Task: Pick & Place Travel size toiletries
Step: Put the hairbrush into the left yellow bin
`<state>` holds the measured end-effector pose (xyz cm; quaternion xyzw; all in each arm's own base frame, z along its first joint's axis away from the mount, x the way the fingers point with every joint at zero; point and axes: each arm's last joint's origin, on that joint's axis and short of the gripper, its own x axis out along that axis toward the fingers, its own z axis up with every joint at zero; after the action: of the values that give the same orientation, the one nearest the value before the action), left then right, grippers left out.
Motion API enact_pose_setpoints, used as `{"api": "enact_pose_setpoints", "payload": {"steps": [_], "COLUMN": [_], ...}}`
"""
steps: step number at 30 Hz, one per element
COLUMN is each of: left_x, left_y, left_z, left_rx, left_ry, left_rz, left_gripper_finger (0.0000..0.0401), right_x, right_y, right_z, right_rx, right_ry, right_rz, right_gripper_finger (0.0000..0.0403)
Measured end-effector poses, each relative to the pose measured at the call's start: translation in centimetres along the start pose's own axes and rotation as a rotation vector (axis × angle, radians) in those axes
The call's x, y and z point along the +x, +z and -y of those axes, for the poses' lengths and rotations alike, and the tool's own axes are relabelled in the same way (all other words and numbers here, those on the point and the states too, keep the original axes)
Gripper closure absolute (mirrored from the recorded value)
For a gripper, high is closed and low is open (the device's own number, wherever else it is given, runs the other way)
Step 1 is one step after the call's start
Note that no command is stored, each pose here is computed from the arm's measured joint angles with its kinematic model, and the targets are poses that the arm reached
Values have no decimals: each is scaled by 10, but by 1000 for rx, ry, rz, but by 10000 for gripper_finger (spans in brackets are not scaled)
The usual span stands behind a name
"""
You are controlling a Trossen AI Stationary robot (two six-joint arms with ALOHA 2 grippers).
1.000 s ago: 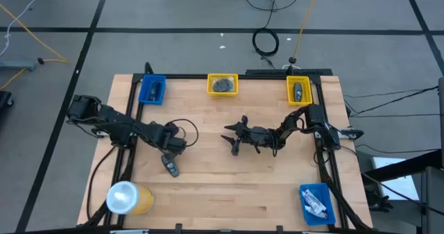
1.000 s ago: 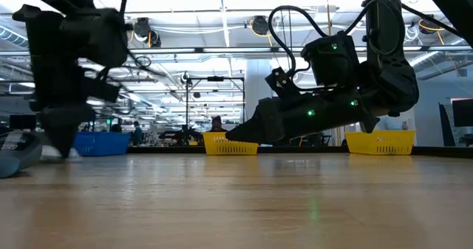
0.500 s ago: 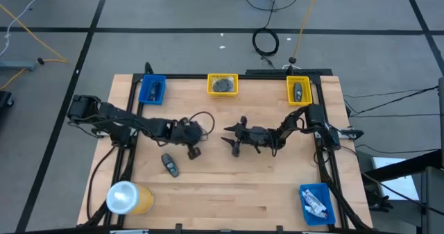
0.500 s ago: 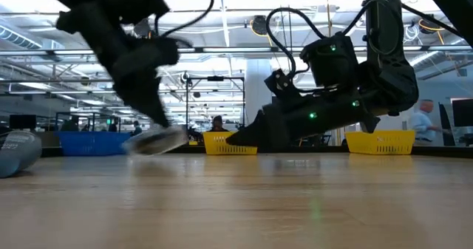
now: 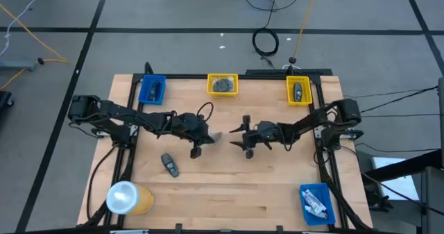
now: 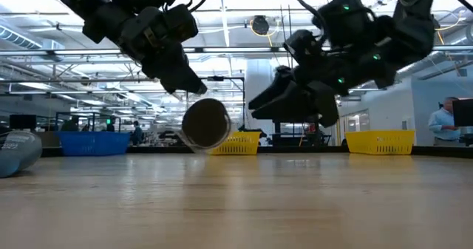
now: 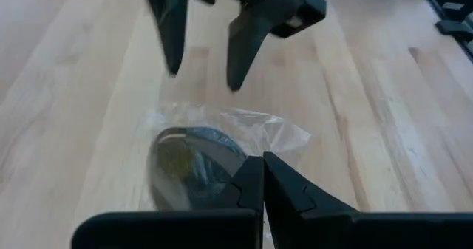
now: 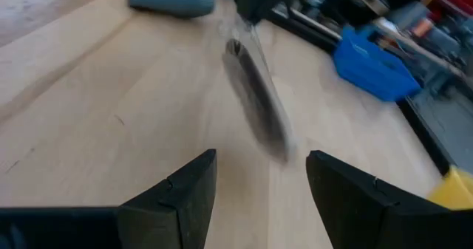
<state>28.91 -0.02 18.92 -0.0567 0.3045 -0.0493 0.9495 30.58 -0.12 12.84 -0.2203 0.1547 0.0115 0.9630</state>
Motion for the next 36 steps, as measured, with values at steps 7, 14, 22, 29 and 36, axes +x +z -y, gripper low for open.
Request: {"api": "enact_pose_setpoints", "payload": {"steps": [7, 14, 22, 29, 36], "left_x": [0, 0, -1, -10, 0], "left_y": [6, 8, 4, -15, -50], "left_z": [1, 0, -6, -21, -25], "left_rx": [49, 64, 126, 73, 15], "left_ry": [-5, 13, 169, 293, 304], "left_rz": [59, 81, 37, -148, 55], "left_gripper_finger": [398, 395, 372, 287, 233], "right_x": [19, 31, 31, 14, 0], "right_y": [13, 10, 5, 23, 51], "right_z": [12, 13, 22, 63, 148], "right_rx": [-101, -56, 47, 50, 43], "right_ry": [62, 155, 107, -64, -142], "right_rz": [47, 58, 17, -145, -336], "right_gripper_finger": [202, 266, 381, 377, 374]}}
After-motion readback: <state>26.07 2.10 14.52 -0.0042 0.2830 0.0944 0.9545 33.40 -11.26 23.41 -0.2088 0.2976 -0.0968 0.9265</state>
